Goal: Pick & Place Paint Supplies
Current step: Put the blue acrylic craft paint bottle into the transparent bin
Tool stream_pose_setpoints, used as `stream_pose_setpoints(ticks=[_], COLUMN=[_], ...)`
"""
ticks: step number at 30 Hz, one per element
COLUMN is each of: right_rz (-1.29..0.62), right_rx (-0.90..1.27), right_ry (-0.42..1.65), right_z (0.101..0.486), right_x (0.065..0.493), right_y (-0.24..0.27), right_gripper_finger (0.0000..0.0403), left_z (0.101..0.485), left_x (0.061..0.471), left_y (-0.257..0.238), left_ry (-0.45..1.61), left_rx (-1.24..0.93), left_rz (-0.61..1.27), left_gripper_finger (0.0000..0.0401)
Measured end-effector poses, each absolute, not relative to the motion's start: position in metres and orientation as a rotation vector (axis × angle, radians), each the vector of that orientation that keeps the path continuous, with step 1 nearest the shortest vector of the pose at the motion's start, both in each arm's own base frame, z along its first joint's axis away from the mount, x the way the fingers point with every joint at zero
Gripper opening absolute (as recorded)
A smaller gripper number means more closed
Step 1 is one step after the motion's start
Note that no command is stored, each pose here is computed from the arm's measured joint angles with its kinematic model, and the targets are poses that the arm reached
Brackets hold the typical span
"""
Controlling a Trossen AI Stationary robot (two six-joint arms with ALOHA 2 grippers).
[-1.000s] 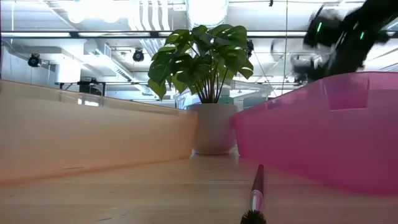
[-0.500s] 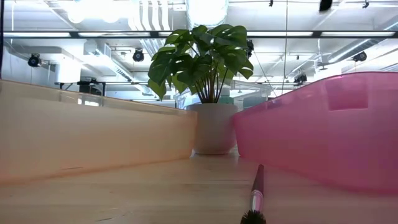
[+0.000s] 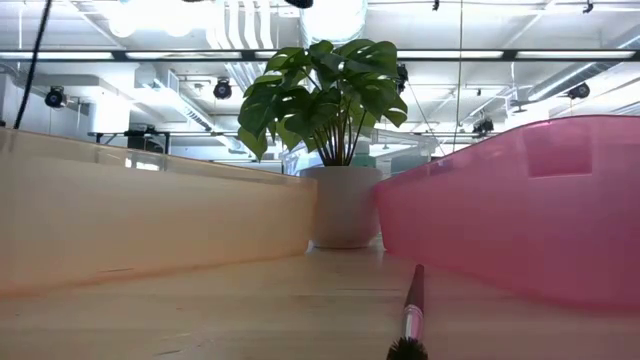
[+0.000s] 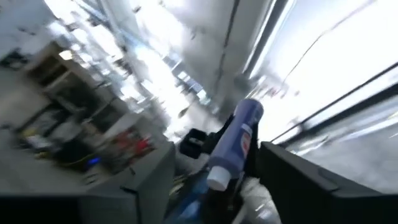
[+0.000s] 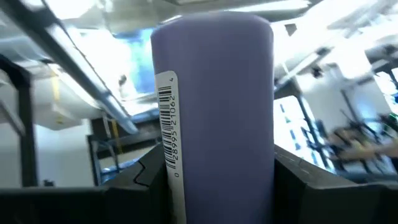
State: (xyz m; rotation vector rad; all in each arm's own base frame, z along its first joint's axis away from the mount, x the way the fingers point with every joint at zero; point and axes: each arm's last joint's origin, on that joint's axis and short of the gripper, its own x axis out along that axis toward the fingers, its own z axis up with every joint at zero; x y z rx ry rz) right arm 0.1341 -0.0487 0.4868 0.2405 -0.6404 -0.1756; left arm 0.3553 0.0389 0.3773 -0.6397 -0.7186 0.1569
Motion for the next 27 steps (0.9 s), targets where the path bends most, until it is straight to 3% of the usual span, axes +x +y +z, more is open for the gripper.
stream_pose_setpoints(ticks=[6,17,27], right_rz=[-0.09,0.029,0.047], right_rx=[0.211,0.202,0.222], right_ry=[-0.678,-0.749,-0.768], right_z=[0.503,0.523,0.518], right_x=[0.163,0.181,0.202], right_y=[-0.057,-0.061,-0.069], right_gripper_finger=[0.0171,0.0171,0.0171], left_z=[0.381,0.392,0.403], left_x=[0.389,0.429,0.433], left_y=[0.042,0.063,0.066], left_ry=[-0.791,-0.79,-0.791], left_rx=[-0.662,-0.71,-0.715], left_rz=[0.047,-0.078,-0.184], left_gripper_finger=[0.0295,0.0298,0.0298])
